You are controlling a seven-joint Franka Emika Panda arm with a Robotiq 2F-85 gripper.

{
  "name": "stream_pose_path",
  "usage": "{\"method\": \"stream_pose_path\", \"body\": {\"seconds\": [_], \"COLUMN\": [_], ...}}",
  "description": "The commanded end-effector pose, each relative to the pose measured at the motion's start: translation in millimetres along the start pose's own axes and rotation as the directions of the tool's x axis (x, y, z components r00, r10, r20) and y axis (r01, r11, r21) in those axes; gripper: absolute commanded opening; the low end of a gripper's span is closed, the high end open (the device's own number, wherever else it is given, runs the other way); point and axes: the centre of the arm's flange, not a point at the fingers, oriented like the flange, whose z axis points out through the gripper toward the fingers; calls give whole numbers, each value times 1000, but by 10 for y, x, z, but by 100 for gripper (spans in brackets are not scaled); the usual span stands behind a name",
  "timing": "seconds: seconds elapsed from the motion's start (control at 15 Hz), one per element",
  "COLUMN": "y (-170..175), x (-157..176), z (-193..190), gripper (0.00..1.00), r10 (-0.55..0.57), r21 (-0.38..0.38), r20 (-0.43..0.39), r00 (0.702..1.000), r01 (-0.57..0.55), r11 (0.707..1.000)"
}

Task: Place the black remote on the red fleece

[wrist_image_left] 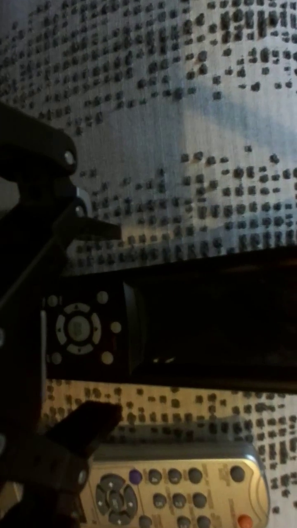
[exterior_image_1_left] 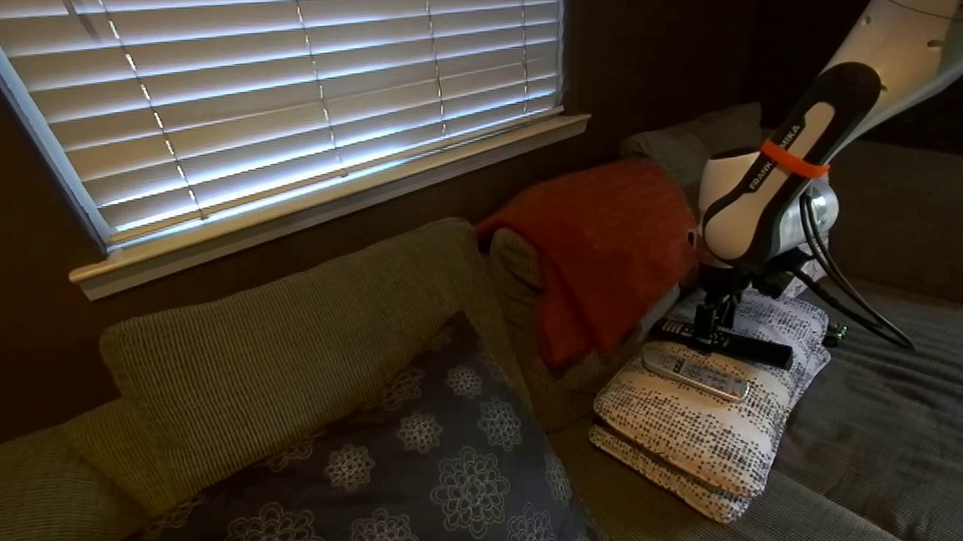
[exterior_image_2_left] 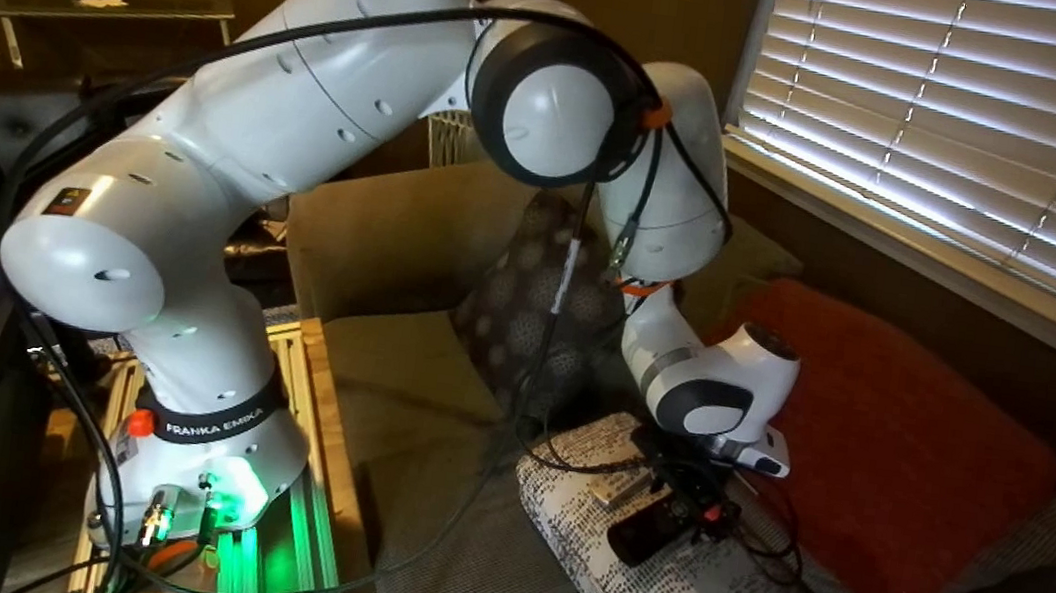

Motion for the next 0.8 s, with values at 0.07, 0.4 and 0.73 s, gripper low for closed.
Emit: {"method": "stream_pose_path", "body": {"seconds": [0.07,0.4,0.73], "y": [64,70,19], "x": [156,182,143], "z": [96,101,30], "gripper": [96,54,37], "r10": [12,6,-1], "r21": [17,20,6], "r20": [35,53,40], "r00": [999,999,999], "r01": [-12,-7,1], "r11": [1000,1000,1000]}}
